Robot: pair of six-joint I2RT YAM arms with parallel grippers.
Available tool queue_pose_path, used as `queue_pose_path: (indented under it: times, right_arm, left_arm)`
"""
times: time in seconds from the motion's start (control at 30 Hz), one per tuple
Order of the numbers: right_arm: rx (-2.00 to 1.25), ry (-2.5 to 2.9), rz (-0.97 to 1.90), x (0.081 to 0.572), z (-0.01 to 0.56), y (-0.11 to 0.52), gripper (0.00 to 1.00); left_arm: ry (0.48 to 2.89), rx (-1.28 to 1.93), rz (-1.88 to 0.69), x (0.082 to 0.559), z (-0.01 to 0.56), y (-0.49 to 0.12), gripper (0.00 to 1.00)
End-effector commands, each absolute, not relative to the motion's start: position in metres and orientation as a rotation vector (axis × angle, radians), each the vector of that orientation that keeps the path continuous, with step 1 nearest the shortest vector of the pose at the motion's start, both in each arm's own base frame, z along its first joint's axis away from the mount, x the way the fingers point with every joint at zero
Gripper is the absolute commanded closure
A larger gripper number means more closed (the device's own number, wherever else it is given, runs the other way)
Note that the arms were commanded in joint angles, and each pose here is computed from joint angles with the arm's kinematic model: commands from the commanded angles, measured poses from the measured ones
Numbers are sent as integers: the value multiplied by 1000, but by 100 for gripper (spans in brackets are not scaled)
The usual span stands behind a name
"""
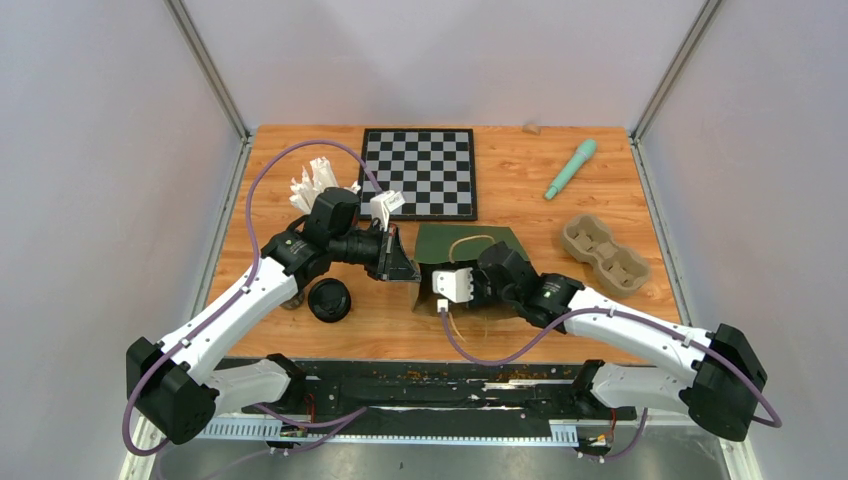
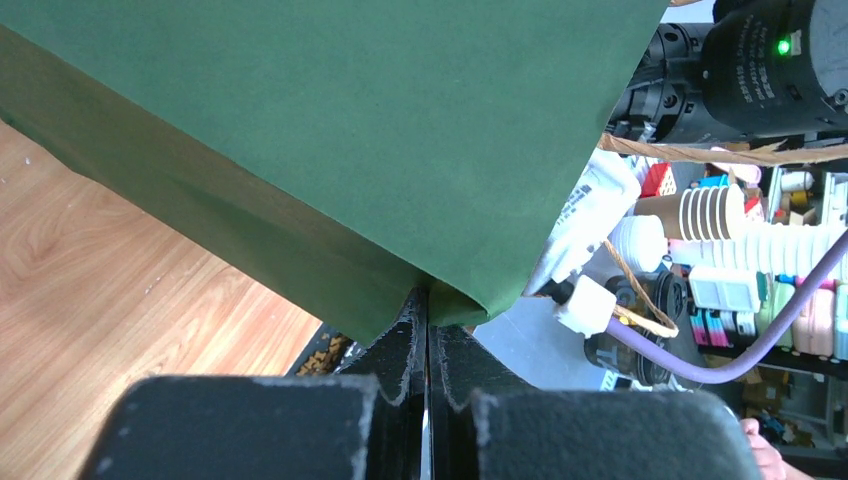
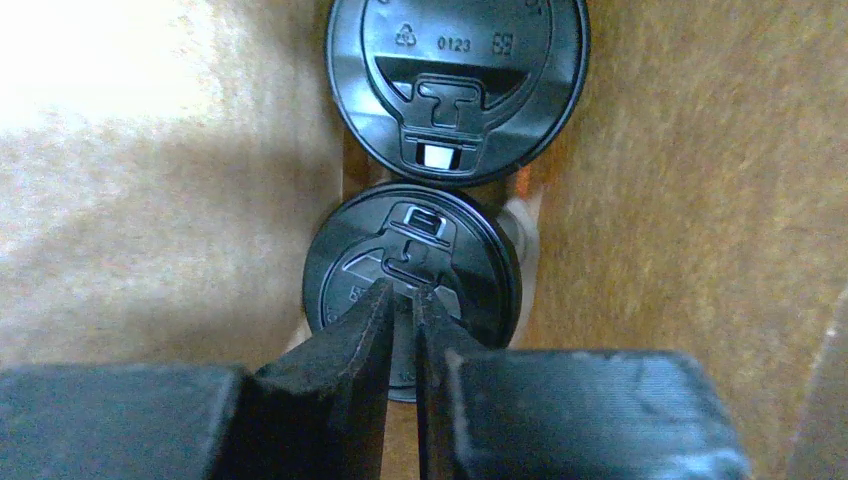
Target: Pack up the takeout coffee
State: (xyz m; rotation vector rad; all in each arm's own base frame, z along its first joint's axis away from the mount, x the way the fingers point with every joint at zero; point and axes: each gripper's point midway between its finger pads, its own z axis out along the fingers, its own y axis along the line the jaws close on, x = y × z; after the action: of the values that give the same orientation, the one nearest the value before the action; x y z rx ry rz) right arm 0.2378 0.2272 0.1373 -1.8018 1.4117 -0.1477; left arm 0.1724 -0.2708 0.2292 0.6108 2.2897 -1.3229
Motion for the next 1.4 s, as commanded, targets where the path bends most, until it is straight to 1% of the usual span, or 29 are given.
queue_pose_path:
  times: [0.0, 0.3, 0.6, 1.37]
  right_arm:
    - [-1691, 1453, -185, 255, 143, 224, 86]
    - [-1616, 1508, -239, 267, 141, 214, 90]
    - [-1551, 1553, -313, 277, 140, 203, 91]
    - [-1482, 1585, -305, 288, 142, 200, 91]
  left_arm:
    - [2226, 661, -1340, 170, 244, -273, 100]
    - [2226, 677, -1342, 168, 245, -273, 100]
    - [2228, 693, -1337, 166, 243, -273, 100]
    - [2232, 704, -1338, 167, 243, -275, 100]
